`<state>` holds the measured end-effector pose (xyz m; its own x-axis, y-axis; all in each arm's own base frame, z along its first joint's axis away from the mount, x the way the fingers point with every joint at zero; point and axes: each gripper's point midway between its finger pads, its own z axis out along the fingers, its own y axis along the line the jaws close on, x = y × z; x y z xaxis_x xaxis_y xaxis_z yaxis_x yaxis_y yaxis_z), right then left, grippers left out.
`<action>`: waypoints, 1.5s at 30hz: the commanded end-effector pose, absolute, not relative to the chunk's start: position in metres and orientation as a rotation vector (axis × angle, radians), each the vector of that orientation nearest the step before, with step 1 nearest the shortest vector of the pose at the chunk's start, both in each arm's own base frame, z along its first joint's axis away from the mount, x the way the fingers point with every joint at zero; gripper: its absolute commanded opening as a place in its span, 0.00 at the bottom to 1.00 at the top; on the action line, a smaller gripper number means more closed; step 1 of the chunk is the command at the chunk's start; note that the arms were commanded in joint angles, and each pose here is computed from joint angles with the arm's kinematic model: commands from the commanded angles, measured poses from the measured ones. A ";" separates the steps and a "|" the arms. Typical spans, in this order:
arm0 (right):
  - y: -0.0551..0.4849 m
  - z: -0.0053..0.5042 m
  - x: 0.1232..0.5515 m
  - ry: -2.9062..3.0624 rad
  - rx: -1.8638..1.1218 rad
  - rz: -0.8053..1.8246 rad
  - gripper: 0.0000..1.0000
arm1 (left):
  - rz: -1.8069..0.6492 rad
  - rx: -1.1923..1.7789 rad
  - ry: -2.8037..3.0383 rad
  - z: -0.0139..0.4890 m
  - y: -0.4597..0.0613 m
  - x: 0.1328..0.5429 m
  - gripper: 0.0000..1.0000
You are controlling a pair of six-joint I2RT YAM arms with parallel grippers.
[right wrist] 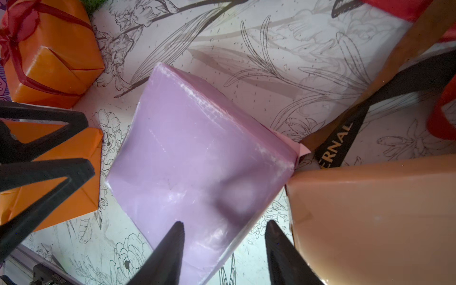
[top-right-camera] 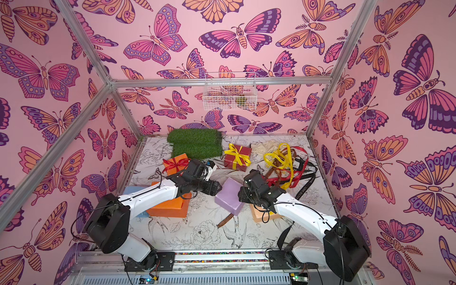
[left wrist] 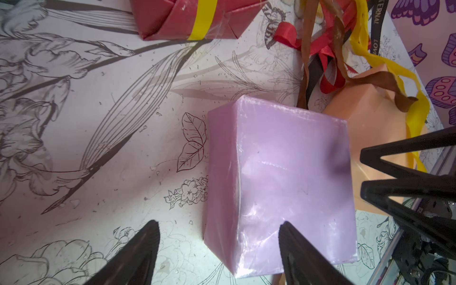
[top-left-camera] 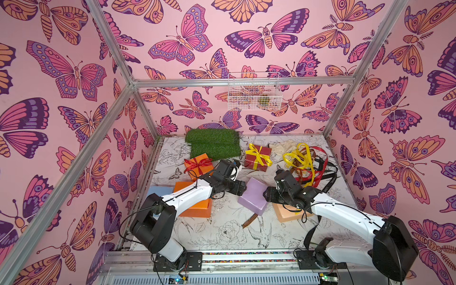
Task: Untie the ribbon bows on the gift boxes
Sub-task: Move the gift box to the center of the board.
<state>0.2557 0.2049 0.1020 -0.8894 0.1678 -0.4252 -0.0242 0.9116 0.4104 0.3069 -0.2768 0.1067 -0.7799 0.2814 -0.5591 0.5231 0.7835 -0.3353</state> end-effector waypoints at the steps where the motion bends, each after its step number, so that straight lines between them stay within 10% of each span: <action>1: 0.206 0.097 0.255 2.609 0.137 0.561 0.55 | -0.697 0.650 2.492 0.105 -0.288 0.304 0.78; 45: 0.343 0.078 0.326 2.617 -0.172 0.861 0.55 | -0.427 0.232 2.559 0.126 -0.188 0.311 0.74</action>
